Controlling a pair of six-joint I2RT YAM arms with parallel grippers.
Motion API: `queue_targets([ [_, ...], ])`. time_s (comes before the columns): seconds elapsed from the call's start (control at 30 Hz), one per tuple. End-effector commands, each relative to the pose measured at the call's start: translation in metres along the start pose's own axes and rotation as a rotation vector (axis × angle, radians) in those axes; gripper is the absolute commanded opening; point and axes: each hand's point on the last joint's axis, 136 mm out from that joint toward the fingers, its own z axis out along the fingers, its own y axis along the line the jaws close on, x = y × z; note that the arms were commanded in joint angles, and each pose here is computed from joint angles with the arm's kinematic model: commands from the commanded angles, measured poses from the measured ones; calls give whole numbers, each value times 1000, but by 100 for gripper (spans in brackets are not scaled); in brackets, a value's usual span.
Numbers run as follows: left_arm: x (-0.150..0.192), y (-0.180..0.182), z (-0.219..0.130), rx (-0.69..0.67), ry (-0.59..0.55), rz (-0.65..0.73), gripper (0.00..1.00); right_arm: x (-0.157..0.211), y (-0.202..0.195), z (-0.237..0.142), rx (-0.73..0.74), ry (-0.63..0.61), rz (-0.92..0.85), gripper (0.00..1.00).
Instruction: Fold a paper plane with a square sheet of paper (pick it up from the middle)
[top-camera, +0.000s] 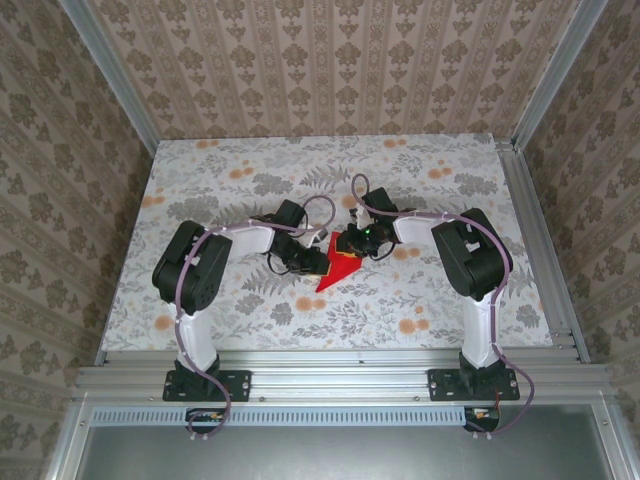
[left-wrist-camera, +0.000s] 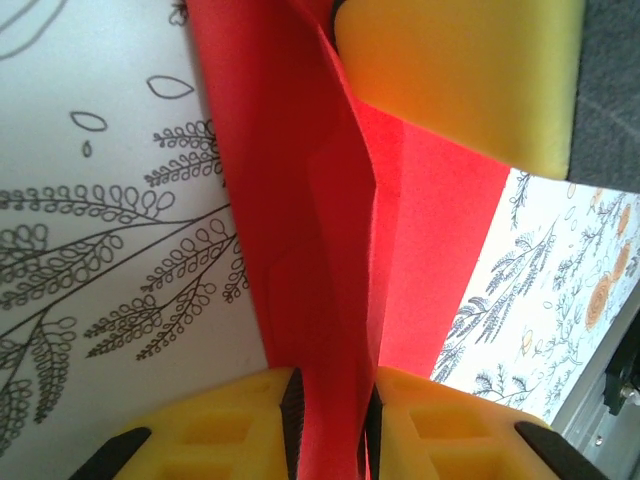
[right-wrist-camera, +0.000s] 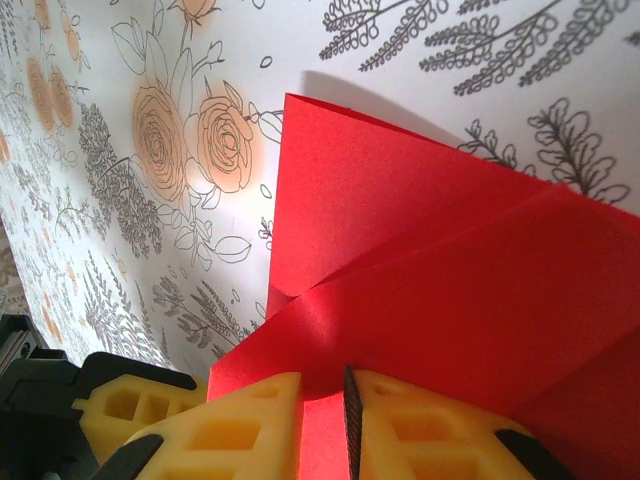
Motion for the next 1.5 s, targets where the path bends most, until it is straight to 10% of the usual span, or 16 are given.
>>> queue_targets([
  [0.0, 9, 13, 9, -19, 29, -26, 25, 13, -22, 1, 70, 33, 24, 23],
  [1.47, 26, 29, 27, -121, 118, 10, 23, -2, 24, 2, -81, -25, 67, 23],
])
